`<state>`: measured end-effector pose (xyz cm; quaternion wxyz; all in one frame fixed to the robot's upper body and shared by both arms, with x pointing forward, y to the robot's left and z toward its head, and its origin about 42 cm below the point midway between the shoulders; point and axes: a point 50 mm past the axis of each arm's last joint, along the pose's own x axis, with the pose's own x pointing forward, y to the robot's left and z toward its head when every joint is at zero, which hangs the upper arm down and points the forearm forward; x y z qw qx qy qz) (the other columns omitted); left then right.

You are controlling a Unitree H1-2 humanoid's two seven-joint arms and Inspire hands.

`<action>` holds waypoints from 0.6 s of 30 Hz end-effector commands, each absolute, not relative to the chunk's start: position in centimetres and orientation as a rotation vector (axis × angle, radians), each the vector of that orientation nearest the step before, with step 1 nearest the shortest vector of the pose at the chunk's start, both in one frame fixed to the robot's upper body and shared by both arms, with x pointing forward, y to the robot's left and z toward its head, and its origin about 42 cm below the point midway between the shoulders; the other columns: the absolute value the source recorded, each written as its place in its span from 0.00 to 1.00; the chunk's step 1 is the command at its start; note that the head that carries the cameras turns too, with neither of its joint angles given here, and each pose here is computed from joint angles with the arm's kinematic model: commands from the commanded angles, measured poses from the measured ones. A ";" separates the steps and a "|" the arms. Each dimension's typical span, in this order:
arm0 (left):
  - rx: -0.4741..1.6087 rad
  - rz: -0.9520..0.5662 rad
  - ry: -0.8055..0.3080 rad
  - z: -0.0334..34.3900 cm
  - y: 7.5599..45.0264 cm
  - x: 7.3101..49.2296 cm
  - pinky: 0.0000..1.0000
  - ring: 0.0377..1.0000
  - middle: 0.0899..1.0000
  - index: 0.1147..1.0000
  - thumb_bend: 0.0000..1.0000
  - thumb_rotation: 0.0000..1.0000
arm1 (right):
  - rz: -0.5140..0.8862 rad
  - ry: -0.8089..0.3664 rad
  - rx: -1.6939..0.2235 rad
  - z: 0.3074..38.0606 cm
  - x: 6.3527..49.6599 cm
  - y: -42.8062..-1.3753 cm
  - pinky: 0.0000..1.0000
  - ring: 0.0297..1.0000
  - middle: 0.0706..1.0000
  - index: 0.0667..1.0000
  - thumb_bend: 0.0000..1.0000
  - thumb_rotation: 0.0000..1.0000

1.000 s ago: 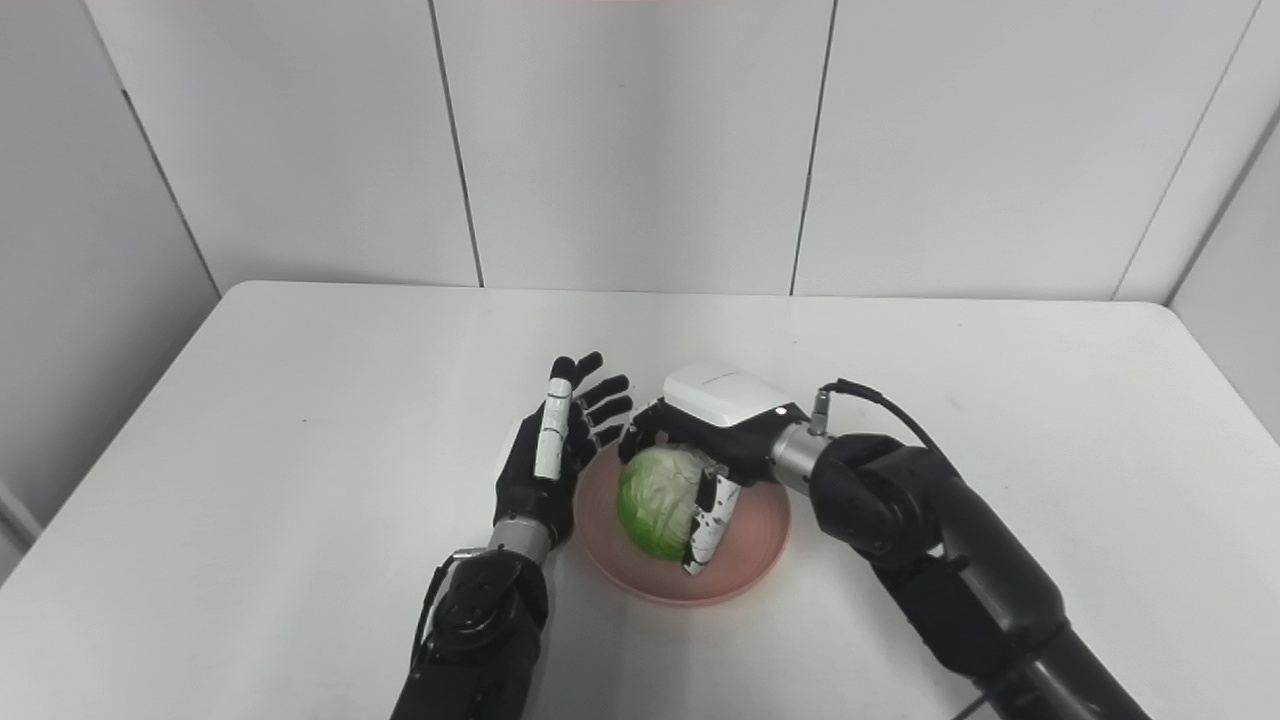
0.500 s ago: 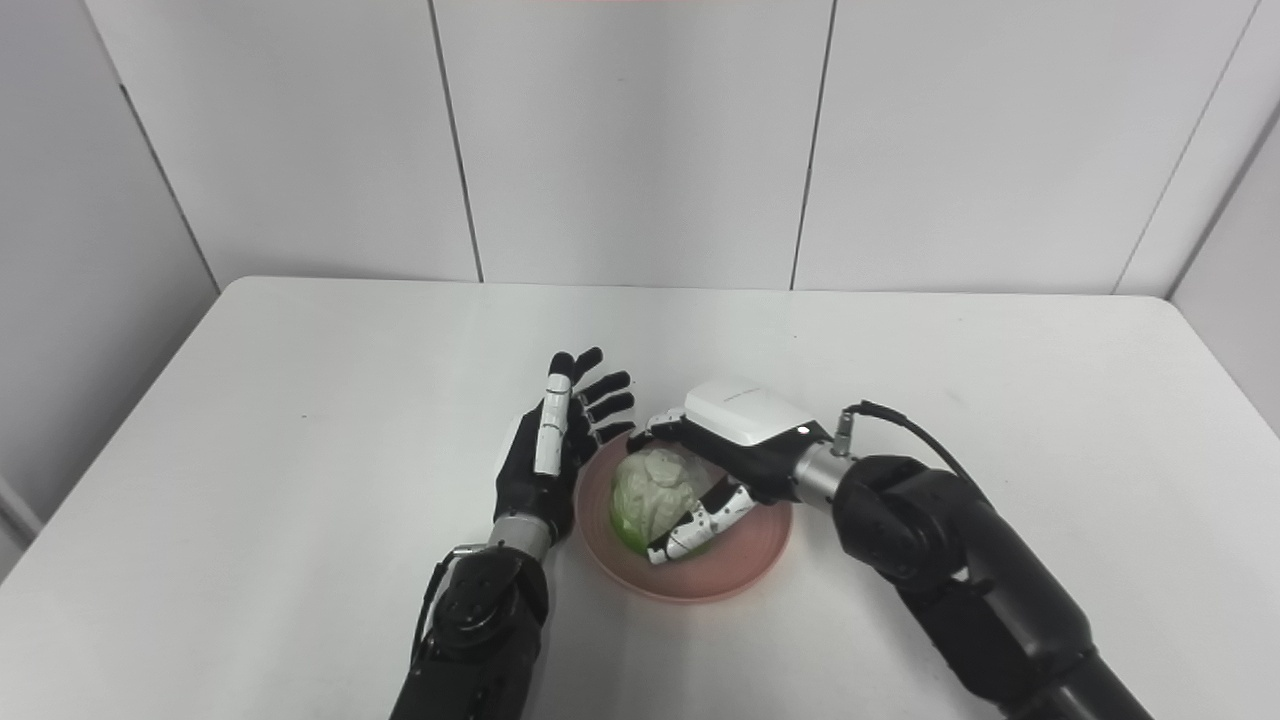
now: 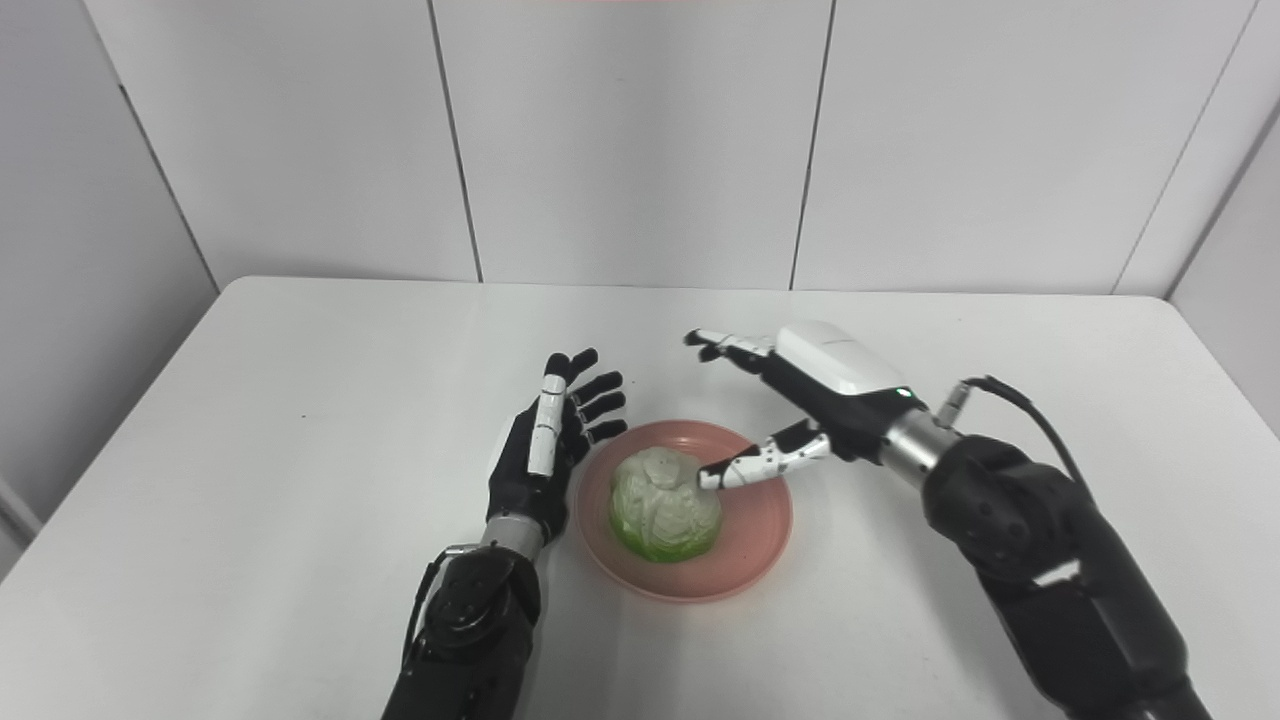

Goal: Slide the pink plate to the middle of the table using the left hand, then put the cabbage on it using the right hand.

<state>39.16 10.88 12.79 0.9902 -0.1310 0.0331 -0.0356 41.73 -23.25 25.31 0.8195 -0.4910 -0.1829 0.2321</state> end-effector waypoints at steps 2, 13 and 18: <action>-0.259 -0.048 0.103 12.0 11.6 38.7 0.71 0.78 0.77 0.82 0.71 0.94 | 0.336 -0.467 -0.881 26.4 41.9 -23.7 0.68 0.79 0.83 0.87 0.87 0.85; -0.210 0.019 0.035 12.2 12.6 38.6 0.69 0.80 0.80 0.82 0.69 0.91 | 0.165 -0.326 -0.497 19.2 40.7 -25.3 0.71 0.77 0.79 0.83 0.75 0.76; -0.158 0.080 -0.077 11.8 13.1 38.4 0.80 0.82 0.82 0.80 0.68 0.90 | 0.077 -0.180 -0.139 15.1 39.3 -24.7 0.76 0.80 0.81 0.82 0.77 0.83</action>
